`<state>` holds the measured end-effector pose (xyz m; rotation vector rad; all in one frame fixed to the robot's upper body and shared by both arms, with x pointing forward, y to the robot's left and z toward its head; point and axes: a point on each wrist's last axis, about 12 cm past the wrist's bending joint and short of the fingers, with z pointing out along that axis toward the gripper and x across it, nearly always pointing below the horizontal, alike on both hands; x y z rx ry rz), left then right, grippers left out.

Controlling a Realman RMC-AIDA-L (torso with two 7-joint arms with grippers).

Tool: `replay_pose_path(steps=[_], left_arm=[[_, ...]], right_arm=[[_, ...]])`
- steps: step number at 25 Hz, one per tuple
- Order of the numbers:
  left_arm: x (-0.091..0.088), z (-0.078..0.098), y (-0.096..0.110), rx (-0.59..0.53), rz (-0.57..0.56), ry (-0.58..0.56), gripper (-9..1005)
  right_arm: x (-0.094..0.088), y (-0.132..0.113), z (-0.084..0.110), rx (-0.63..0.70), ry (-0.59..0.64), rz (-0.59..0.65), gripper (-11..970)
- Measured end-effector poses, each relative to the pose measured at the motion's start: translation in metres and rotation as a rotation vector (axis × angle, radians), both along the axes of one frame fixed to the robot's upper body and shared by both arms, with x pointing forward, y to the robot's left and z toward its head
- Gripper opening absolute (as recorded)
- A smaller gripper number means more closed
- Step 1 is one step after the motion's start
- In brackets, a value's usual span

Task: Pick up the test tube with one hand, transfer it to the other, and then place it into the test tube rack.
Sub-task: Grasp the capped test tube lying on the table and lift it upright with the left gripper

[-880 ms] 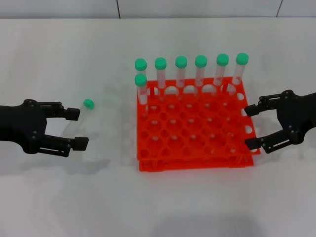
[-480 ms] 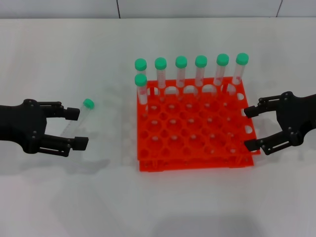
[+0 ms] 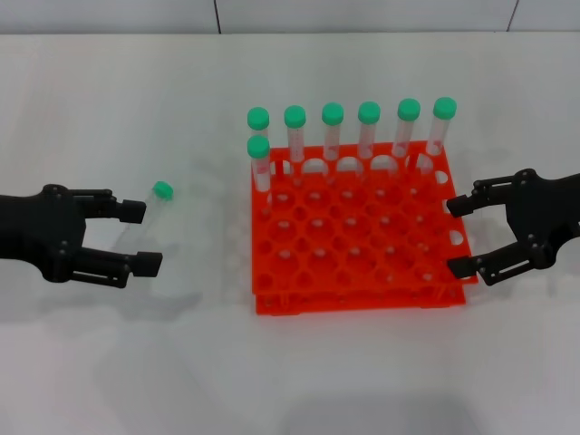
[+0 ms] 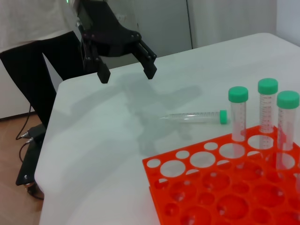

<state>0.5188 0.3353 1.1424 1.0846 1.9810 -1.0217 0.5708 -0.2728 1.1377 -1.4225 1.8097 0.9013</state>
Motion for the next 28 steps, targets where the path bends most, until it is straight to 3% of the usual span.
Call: replay_pose_path(steps=[14,22,28], left_arm=[[0.017,0.039,-0.002,0.141,0.155,0.221,876],[0.035,0.043,-0.005,0.29,0.27,0.373,875],[0.045,0.035,-0.007,0.396,0.353,0.422,875]], right_arm=[[0.004,0.002,0.0,-0.01,-0.025,-0.012,871],[0.006,0.007,0.002,-0.015,-0.049,-0.003,872],[0.01,0.012,0.004,-0.019,-0.077,0.005,871]])
